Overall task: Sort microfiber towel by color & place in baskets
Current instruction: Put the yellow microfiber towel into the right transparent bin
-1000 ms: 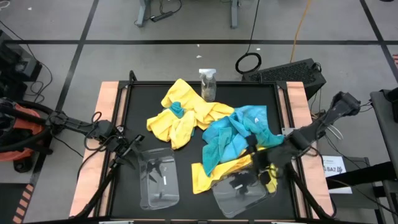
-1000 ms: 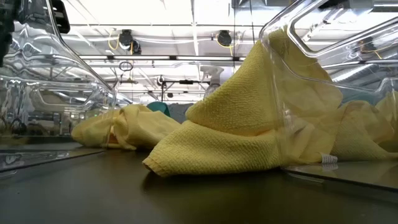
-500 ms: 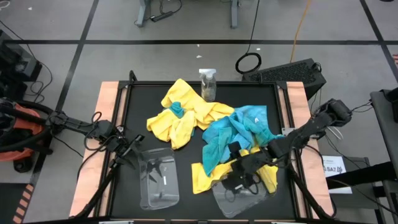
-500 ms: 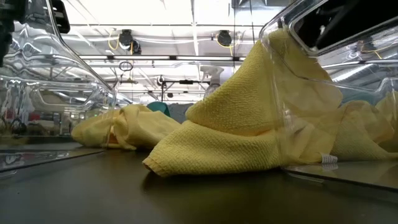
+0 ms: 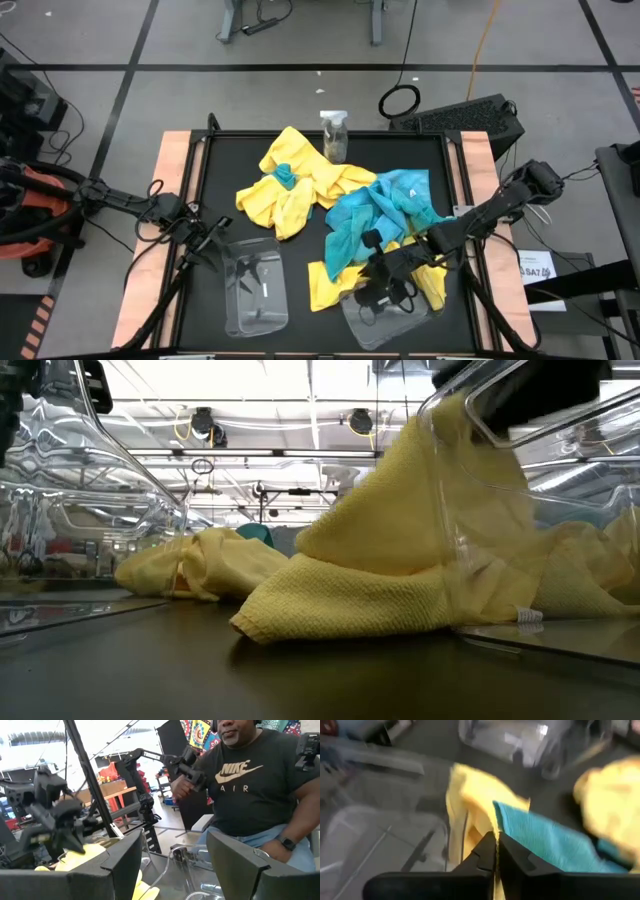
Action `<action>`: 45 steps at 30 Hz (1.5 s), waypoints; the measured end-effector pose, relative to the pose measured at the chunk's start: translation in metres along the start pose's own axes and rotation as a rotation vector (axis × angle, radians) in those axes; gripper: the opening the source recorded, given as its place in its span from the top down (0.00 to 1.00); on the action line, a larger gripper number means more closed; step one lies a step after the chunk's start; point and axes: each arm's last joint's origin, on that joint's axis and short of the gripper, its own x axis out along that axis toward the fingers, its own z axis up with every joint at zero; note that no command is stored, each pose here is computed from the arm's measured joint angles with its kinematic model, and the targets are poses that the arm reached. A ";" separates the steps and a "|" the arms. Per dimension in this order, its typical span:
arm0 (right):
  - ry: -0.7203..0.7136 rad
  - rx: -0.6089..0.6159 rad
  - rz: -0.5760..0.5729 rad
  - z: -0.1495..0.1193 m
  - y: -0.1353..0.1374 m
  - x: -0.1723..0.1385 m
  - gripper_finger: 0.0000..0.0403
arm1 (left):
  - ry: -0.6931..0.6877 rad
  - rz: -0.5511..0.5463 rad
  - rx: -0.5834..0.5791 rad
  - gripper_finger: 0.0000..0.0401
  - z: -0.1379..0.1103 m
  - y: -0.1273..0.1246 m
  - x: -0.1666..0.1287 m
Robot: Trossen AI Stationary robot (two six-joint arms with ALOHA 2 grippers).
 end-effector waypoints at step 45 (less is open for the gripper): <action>-0.285 -0.124 0.178 0.116 -0.004 -0.217 1.00 | 0.001 0.000 -0.001 0.43 0.000 0.000 0.000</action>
